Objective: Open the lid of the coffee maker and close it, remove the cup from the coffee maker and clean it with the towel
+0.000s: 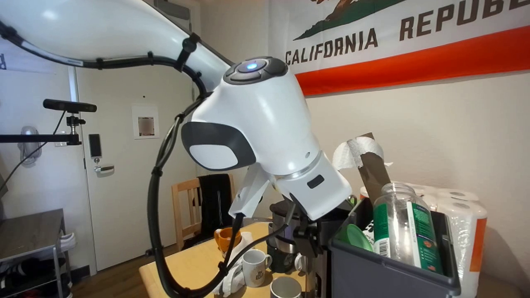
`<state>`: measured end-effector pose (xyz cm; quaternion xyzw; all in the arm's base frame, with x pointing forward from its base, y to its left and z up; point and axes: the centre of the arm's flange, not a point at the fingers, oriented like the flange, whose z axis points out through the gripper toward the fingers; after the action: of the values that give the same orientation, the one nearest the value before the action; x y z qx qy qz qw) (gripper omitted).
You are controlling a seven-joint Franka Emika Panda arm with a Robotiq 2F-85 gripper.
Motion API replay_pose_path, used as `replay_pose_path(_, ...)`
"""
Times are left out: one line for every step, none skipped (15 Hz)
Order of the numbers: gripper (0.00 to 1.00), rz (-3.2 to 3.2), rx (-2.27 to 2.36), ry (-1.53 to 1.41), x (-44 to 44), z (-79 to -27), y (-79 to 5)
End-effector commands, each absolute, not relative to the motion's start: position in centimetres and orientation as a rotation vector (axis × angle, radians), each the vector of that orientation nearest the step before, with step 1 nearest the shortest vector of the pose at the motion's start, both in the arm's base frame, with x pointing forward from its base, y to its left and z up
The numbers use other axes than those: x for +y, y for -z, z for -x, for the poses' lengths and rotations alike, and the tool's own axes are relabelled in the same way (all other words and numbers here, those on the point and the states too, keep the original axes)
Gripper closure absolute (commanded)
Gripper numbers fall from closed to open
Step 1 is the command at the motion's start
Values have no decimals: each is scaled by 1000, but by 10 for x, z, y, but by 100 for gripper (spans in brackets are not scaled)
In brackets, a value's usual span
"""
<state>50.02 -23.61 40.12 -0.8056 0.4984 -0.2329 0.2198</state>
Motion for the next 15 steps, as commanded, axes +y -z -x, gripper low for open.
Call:
replay_pose_path(0,2201,1331,677,-229,-507,-413)
replay_pose_path(0,2195,1335,680,-230,-507,-414)
replay_pose_path(0,2190,1340,681,-231,-507,-415)
replay_pose_path(0,2183,1345,684,-232,-506,-415)
replay_pose_path(0,2171,1353,685,-233,-505,-416)
replay_pose_path(0,2158,1362,687,-235,-504,-417)
replay_pose_path(0,2141,1372,690,-237,-502,-418)
replay_pose_path(0,2125,1381,695,-238,-501,-419)
replay_pose_path(0,2111,1389,704,-240,-500,-422)
replay_pose_path(0,2099,1394,711,-241,-498,-424)
replay_pose_path(0,2088,1399,719,-242,-498,-426)
replay_pose_path(0,2078,1404,725,-244,-497,-428)
replay_pose_path(0,2070,1407,730,-245,-496,-429)
replay_pose_path(0,2062,1409,734,-245,-496,-431)
replay_pose_path(0,2053,1411,736,-245,-497,-431)
